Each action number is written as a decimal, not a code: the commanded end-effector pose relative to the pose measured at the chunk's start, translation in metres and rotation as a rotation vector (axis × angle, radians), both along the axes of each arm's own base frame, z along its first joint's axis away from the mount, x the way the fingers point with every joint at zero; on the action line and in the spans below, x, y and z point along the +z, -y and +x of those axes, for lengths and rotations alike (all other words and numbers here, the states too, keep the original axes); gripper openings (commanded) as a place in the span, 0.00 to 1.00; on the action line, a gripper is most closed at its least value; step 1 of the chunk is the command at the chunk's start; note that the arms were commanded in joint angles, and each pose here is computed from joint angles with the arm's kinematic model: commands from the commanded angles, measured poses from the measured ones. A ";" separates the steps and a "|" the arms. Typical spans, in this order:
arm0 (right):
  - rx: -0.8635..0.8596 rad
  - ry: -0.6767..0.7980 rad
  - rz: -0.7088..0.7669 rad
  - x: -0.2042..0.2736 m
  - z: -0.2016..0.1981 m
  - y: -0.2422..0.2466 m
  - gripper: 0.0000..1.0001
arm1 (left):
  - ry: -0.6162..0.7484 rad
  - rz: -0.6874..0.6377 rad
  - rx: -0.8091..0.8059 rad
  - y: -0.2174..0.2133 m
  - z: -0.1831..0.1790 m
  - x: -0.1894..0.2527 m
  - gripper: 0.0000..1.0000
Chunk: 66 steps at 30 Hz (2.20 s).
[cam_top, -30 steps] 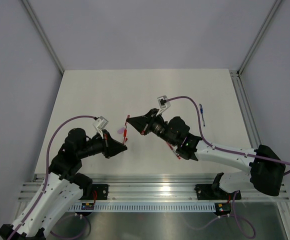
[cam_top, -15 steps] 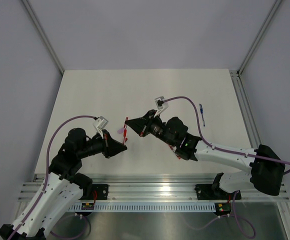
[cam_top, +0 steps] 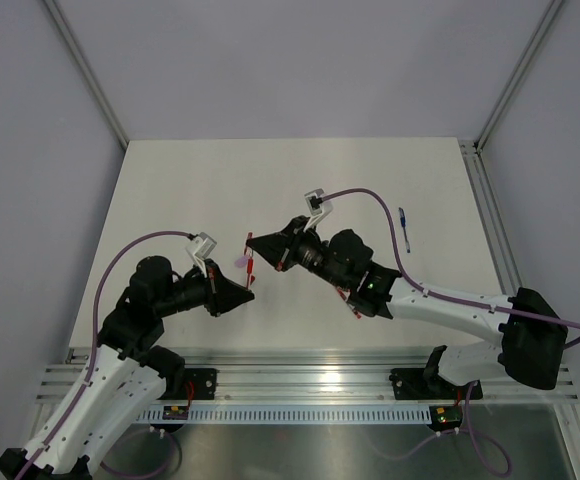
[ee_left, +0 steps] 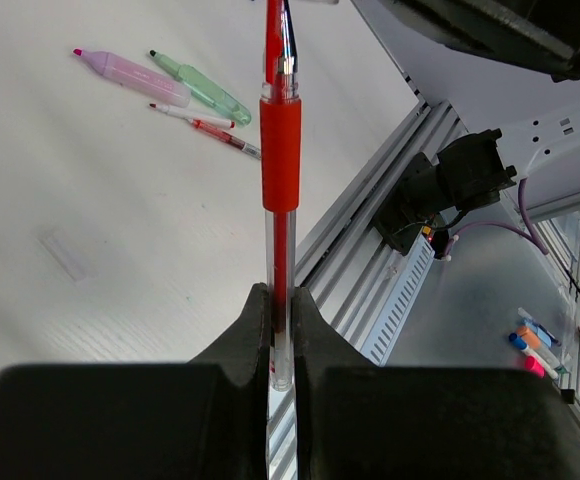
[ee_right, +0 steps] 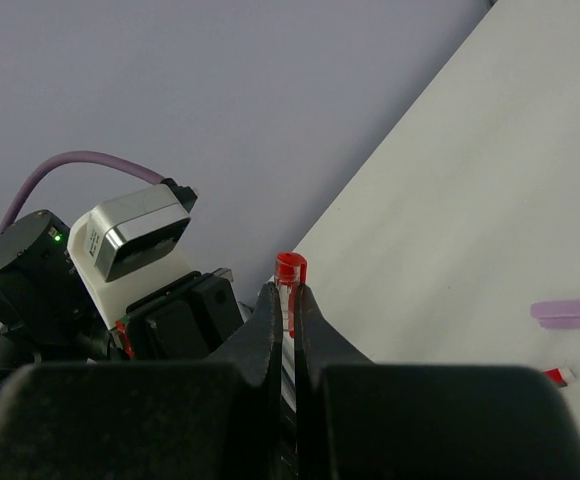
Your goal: Insert the pens into the pen caps
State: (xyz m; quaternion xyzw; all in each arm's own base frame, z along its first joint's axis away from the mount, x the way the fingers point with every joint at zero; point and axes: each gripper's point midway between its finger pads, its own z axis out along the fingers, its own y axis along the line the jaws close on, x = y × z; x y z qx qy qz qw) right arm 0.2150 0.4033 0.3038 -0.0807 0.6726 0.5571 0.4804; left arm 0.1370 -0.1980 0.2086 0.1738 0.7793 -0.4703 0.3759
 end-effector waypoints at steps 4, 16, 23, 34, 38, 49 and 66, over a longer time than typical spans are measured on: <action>-0.032 0.048 0.013 0.027 0.005 0.000 0.00 | 0.042 -0.030 -0.028 0.004 -0.001 0.011 0.00; -0.065 0.034 -0.027 0.011 0.008 0.009 0.00 | 0.056 -0.033 -0.020 0.002 -0.001 0.013 0.00; -0.063 0.041 -0.030 0.013 0.008 0.010 0.00 | 0.053 -0.032 -0.021 0.003 -0.001 0.013 0.00; -0.040 0.021 -0.001 0.023 0.014 0.014 0.00 | 0.048 -0.036 -0.034 0.004 -0.002 0.012 0.00; -0.024 0.015 0.001 0.023 0.013 0.013 0.00 | 0.048 -0.036 -0.035 0.004 -0.002 0.013 0.00; 0.016 0.004 -0.010 0.017 0.004 0.012 0.00 | 0.054 -0.032 -0.016 0.002 0.000 0.013 0.00; 0.120 -0.060 -0.060 -0.018 -0.024 0.008 0.00 | 0.061 -0.026 0.008 0.000 0.003 0.014 0.00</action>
